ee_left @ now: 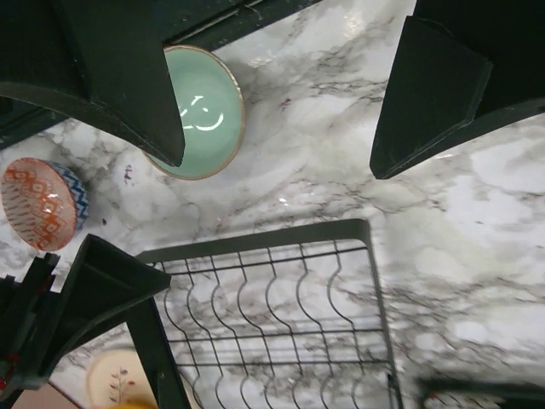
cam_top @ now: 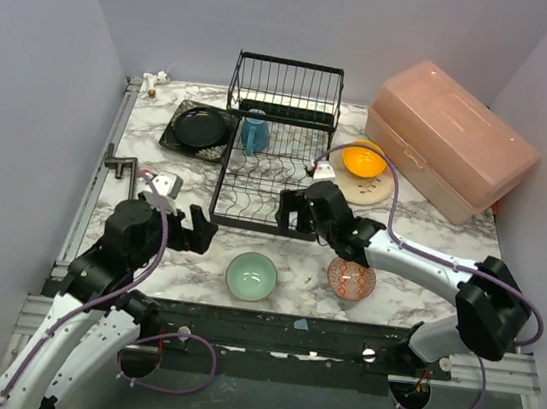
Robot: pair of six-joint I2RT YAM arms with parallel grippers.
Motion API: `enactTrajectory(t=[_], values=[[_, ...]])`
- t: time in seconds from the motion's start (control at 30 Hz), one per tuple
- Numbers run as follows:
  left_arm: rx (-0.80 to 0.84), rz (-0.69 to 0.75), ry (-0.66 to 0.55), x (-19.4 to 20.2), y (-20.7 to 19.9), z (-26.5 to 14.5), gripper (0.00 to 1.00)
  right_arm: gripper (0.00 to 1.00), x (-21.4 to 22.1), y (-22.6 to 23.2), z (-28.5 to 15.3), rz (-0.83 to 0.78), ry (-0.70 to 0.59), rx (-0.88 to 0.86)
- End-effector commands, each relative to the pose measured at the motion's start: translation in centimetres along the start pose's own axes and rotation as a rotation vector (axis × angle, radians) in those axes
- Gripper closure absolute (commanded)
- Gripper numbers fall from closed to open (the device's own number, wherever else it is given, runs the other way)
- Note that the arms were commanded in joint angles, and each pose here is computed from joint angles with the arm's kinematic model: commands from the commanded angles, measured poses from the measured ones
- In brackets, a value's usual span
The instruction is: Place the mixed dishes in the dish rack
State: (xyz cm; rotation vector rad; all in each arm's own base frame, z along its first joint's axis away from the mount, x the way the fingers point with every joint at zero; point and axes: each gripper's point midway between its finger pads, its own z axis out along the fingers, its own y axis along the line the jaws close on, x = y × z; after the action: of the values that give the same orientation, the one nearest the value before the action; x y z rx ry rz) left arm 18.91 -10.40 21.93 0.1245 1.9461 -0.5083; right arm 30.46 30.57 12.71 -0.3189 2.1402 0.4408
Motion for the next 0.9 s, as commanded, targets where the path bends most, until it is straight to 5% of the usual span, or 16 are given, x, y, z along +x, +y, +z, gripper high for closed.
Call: enactTrajectory(t=[0.0, 0.17, 0.43, 0.67, 0.87], values=[[0.179, -0.140, 0.146, 1.6, -4.0, 1.5, 0.03, 0.00, 4.8, -0.8, -2.5, 0.026, 0.139, -0.027], [0.327, -0.324, 0.294, 3.6, -8.1, 3.0, 0.05, 0.00, 4.2, -2.7, -4.2, 0.032, 0.076, 0.029], [0.262, -0.288, 0.417, 6.5, -10.9, 3.3, 0.06, 0.00, 2.0, -2.9, -7.2, 0.063, -0.052, -0.022], [0.073, -0.173, 0.436, 7.9, -7.4, 3.8, 0.07, 0.00, 5.4, 3.1, -9.5, 0.146, 0.122, -0.379], [-0.012, -0.132, 0.556, 12.0, -5.6, 4.6, 0.16, 0.00, 5.6, 4.1, -10.0, 0.194, 0.111, -0.450]])
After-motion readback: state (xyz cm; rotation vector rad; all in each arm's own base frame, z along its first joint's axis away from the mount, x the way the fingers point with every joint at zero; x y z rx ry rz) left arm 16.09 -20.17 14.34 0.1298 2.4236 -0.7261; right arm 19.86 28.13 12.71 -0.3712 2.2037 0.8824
